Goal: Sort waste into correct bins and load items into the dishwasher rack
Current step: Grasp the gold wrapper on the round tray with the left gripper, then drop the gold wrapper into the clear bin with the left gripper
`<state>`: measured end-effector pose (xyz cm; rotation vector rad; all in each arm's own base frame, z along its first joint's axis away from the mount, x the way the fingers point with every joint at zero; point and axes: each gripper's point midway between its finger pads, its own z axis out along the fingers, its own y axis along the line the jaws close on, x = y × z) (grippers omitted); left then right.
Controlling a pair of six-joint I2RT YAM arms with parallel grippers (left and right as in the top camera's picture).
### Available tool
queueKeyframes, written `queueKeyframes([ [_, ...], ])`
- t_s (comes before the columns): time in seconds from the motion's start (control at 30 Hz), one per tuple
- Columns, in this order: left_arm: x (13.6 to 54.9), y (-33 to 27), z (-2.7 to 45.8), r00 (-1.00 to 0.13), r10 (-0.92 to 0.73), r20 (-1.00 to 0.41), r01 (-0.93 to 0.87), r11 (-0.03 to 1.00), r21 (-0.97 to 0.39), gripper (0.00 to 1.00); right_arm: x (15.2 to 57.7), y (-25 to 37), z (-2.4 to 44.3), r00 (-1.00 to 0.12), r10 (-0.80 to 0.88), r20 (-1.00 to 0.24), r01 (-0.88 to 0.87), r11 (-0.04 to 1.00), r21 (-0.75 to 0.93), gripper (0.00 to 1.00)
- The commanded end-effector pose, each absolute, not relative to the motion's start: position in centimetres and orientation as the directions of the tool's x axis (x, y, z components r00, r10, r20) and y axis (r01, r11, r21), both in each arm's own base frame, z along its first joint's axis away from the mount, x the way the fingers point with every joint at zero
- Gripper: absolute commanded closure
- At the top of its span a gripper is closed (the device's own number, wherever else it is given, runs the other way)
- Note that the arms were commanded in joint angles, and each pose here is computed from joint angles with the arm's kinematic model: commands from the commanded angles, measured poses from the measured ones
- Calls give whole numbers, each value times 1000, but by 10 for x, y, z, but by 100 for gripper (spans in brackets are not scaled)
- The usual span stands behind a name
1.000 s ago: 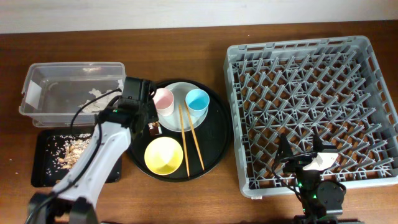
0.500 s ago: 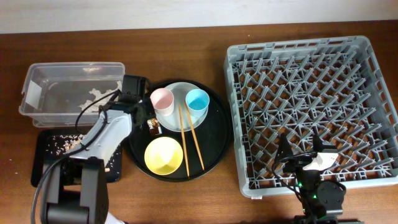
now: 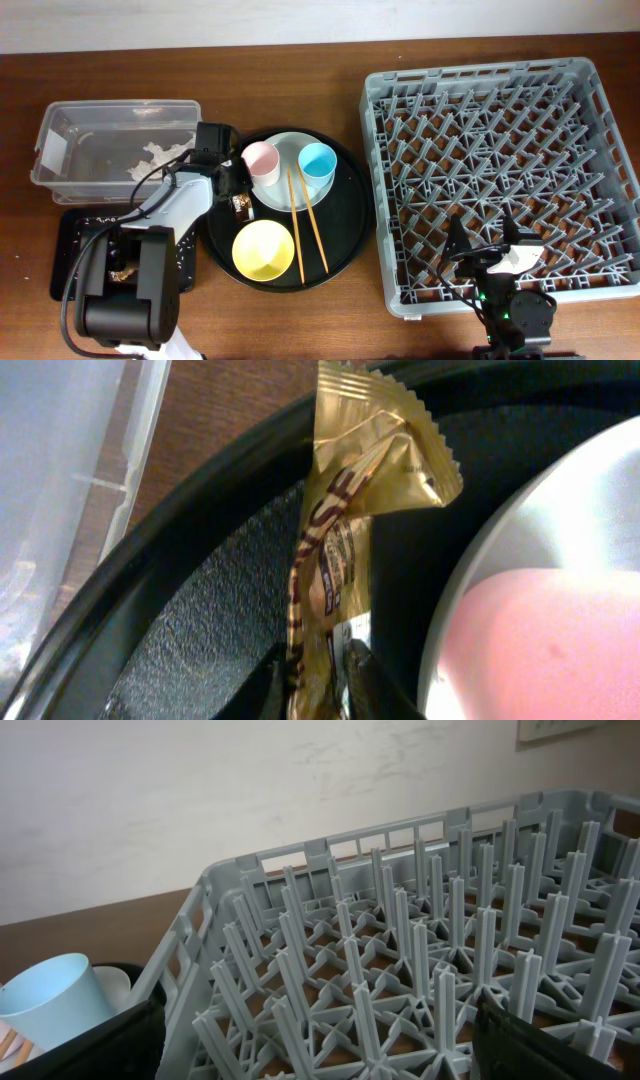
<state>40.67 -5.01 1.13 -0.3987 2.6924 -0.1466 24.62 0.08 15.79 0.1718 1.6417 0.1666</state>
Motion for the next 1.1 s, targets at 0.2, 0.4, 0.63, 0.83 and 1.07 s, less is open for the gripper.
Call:
queueKeyframes([
  [0.2,426,-51,81,-798,-297,-524,-212,953,-216,100,246,-1,156,-75,216,-973,22,976,215,2],
  [0.4,419,-11,175,-612,-313,-727,-312,939,-142,100,246,-1,156,-75,216,-973,22,976,215,2],
  [0.63,418,54,190,-505,-361,-784,-487,869,-87,98,246,-1,156,-75,216,-973,22,976,215,2],
  [0.83,427,105,161,-483,-428,-764,-581,810,-86,64,246,-1,156,-75,216,-973,22,976,215,1],
  [1.07,441,104,163,-467,-479,-743,-505,834,-221,25,246,-1,156,-76,216,-973,21,976,215,2],
])
